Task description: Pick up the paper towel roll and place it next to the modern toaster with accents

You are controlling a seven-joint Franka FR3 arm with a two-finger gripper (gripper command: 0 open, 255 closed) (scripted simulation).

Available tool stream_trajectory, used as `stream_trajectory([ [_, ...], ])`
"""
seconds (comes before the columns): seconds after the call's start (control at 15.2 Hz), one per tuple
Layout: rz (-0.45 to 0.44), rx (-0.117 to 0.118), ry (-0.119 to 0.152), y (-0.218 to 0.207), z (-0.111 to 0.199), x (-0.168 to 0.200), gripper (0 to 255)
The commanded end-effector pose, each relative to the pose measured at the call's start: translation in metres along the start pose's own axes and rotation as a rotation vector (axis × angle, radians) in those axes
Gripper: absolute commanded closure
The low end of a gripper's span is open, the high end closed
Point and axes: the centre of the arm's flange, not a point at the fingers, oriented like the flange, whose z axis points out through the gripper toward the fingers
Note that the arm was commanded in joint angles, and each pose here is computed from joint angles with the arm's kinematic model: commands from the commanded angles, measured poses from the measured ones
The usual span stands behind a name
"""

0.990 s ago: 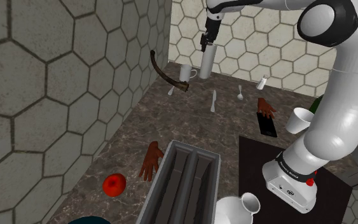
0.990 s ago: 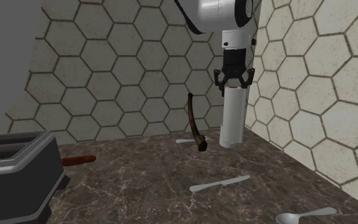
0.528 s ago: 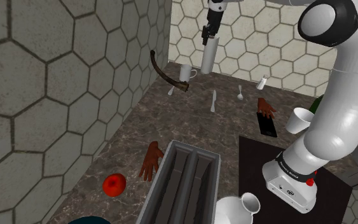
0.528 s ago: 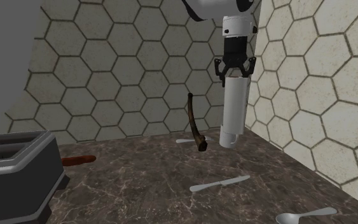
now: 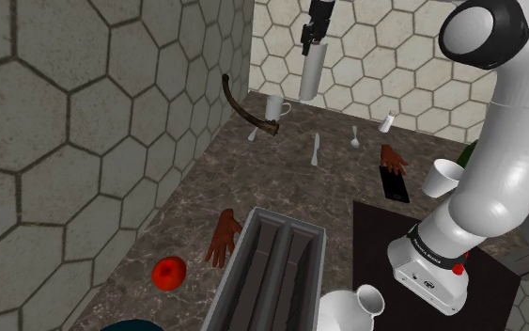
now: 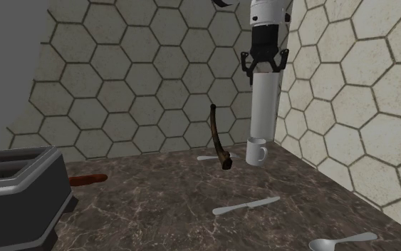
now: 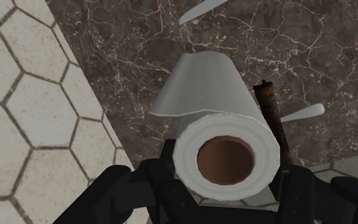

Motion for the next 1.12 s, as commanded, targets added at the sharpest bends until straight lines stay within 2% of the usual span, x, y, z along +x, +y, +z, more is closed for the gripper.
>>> stream_trajectory([
  [0.0, 0.0, 0.0, 0.0, 0.002, -0.011, 0.002, 255],
  [1.06, 0.0, 0.0, 0.0, 0.006, -0.095, 0.007, 255],
])
